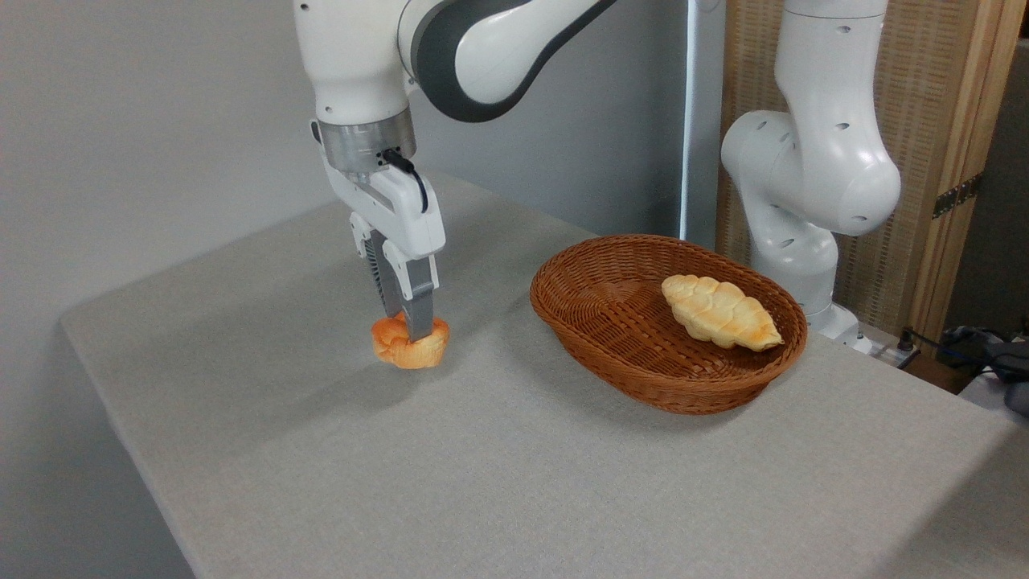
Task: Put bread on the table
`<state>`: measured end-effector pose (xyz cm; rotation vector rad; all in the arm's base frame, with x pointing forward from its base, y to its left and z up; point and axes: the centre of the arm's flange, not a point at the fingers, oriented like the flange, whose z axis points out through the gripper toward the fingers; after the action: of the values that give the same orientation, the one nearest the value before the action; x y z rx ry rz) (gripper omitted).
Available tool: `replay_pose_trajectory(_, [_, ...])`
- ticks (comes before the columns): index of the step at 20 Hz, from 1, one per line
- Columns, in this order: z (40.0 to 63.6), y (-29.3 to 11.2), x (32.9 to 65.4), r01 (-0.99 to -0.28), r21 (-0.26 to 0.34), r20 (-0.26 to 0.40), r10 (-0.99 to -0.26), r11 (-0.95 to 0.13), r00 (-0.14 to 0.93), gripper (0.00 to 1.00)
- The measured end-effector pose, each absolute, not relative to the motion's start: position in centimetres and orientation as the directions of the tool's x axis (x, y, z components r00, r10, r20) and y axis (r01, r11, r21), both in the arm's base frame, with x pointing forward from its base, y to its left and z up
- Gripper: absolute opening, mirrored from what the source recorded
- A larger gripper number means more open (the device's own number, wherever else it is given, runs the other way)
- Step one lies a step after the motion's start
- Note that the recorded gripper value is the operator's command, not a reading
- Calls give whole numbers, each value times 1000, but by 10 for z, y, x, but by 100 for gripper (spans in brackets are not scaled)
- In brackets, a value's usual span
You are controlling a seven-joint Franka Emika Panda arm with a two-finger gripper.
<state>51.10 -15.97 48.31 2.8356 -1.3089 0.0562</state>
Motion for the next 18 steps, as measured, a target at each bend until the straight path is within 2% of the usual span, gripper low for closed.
replay_pose_trajectory(6, [478, -171, 510, -783, -19, 18, -783, -622, 622, 100])
replay_pose_trajectory(18, [479, -168, 511, -769, -20, 19, -769, -639, 639, 100])
